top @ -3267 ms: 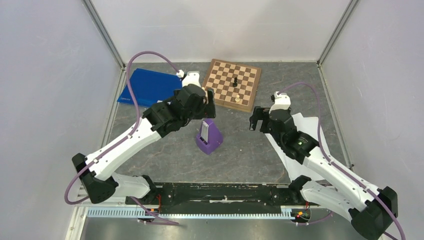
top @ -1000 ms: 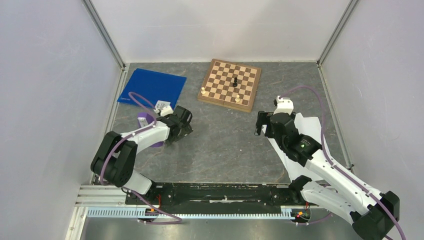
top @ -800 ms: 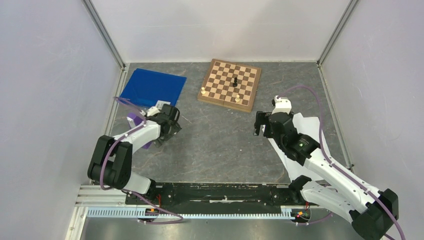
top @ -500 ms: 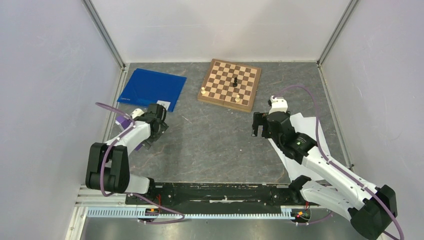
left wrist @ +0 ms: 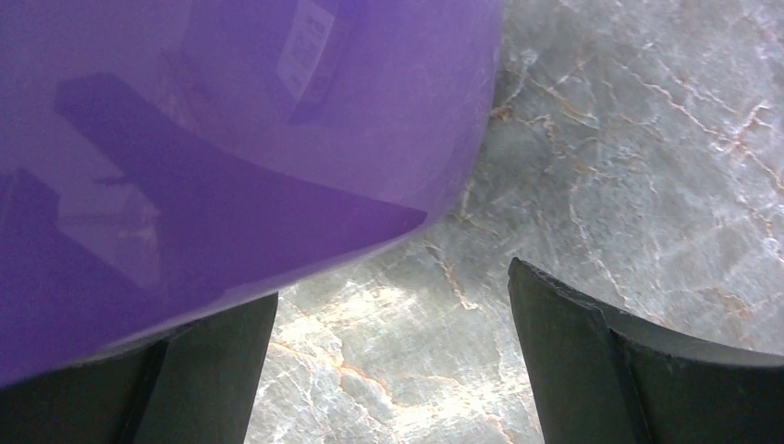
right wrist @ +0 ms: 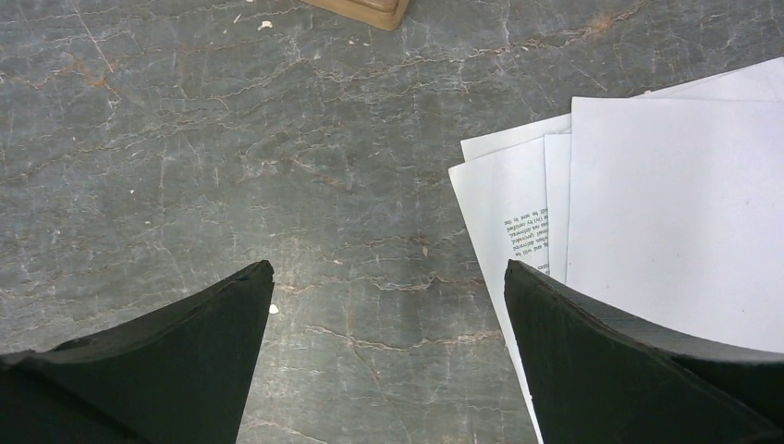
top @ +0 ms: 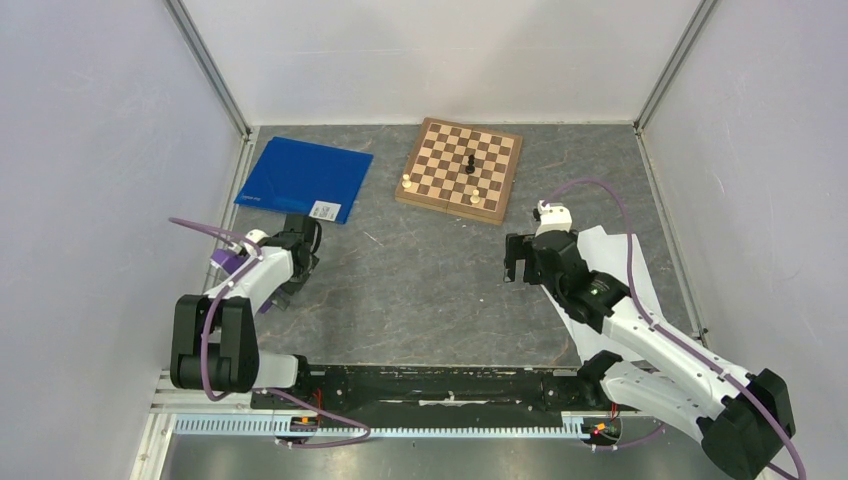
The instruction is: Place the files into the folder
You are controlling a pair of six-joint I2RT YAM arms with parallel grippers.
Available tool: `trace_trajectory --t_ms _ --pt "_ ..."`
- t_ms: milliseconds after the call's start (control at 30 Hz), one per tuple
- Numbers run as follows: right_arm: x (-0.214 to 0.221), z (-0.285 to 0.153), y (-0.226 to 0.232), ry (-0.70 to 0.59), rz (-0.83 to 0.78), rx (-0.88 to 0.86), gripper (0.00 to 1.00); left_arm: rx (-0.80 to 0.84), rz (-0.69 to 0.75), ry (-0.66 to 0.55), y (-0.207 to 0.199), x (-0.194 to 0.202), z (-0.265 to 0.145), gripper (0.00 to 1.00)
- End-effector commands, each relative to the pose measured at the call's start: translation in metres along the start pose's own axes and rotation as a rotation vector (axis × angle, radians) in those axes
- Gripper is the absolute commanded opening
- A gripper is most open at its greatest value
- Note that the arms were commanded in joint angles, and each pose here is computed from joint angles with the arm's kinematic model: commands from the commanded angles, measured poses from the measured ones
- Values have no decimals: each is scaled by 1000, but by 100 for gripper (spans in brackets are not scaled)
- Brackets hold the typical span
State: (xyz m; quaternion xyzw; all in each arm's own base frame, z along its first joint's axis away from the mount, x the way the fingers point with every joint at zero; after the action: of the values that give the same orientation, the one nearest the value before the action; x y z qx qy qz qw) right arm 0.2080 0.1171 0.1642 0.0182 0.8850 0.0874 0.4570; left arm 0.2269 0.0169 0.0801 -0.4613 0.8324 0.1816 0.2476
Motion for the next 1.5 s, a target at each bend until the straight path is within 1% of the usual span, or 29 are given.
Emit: trace_trajectory --t_ms 0,133,233,300,400,500,567,667,733,767,867,1000,1133,1167,1300,1467 --pt "-6 -2 2 -41 4 -22 99 -75 -91 -70 15 -8 -2 100" --pt "-5 -1 2 -40 5 -24 99 -69 -107 -90 21 -11 -8 99" --pt "-4 0 2 -39 6 -26 99 11 -77 -95 12 -16 -20 98" --pt "-5 0 3 -43 10 -24 98 85 -17 -121 -1 -19 -36 98" --pt "-7 1 3 -51 13 -20 99 217 87 -182 -28 -18 -72 99" --pt "-9 2 5 -51 18 -26 99 328 166 -203 -55 -10 -101 98" --pt "-11 3 7 -54 26 -32 99 397 197 -198 -76 -10 -110 98" --pt "-12 6 11 -56 35 -45 99 444 263 -205 -108 -13 -112 98" --pt "-13 9 15 -54 39 -61 99 427 364 -243 -131 -17 -106 96" --pt "-13 10 17 -49 40 -65 99 391 413 -251 -140 -17 -99 96" --pt "-13 13 19 -46 44 -72 99 342 565 -304 -171 -23 -88 91" --pt "-12 14 20 -47 54 -80 98 209 764 -375 -189 -29 -68 85" --pt "-10 15 20 -45 52 -88 99 163 936 -417 -202 -28 -50 78" --pt "-9 15 20 -42 51 -88 99 154 955 -427 -204 -30 -47 74" --pt "-6 16 18 -35 41 -87 99 109 1041 -440 -210 -34 -36 67" --pt "-1 17 14 -27 41 -74 99 76 1090 -459 -214 -41 -29 65"
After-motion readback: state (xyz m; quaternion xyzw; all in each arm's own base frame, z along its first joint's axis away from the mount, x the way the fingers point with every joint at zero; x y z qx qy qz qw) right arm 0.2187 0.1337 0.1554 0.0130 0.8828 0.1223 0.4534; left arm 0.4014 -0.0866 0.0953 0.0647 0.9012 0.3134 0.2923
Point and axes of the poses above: each gripper's point midway between its finger pads, its own z axis out along the fingers, its own y axis along the line the jaws close on, x = y × z, the point moved 6 cm from there along -z, back along the fingers, and after that the axes turned 6 degrees about z, right-handed, at the moved point
